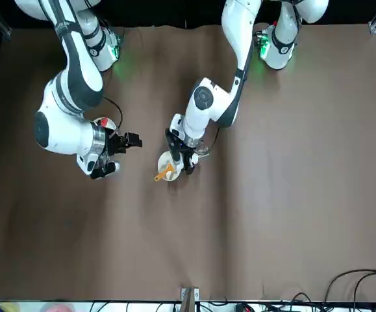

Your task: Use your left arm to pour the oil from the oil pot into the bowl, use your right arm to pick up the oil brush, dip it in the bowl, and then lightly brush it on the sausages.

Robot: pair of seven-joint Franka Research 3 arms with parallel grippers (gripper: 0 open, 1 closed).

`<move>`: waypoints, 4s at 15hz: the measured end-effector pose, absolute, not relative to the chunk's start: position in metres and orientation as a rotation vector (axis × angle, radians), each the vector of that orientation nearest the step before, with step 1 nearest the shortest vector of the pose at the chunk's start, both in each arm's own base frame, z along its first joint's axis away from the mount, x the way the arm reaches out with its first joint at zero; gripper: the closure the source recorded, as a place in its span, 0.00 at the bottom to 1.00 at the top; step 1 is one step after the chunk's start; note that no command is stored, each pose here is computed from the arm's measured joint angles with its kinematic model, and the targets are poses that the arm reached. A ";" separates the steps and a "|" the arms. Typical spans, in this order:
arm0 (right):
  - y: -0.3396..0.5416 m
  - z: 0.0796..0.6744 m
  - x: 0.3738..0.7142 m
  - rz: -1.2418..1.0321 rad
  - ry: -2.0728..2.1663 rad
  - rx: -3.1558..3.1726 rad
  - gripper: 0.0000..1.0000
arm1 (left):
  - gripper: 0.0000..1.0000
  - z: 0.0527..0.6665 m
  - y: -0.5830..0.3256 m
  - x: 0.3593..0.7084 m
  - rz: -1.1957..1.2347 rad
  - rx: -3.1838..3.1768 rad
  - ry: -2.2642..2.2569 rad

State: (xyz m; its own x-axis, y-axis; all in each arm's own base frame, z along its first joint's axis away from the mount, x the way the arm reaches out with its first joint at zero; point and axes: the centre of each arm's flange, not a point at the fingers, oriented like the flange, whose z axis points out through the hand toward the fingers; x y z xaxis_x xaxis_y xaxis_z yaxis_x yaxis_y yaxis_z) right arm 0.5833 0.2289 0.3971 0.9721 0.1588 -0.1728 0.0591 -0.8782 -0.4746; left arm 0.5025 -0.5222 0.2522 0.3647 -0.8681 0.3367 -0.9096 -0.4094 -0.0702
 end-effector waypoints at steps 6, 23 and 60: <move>0.240 0.379 0.592 0.297 -0.137 -2.612 0.06 | 0.45 0.294 -0.468 0.554 0.479 2.327 -1.687; 0.237 0.291 0.658 0.015 -0.646 -2.471 0.26 | 0.45 0.330 -0.225 0.632 0.516 1.555 -1.687; 0.288 0.199 0.642 0.193 -0.763 -2.396 0.92 | 0.45 0.179 0.268 0.558 1.261 1.378 -1.215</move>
State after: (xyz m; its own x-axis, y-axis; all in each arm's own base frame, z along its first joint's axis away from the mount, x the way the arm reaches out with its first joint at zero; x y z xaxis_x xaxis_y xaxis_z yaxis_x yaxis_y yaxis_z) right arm 0.6420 0.2881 0.1987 0.8233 0.5660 0.0435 0.4771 -0.6483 -0.5934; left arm 0.5576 0.2684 0.1787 0.0051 -0.0958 0.9954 -0.9912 -0.1322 -0.0076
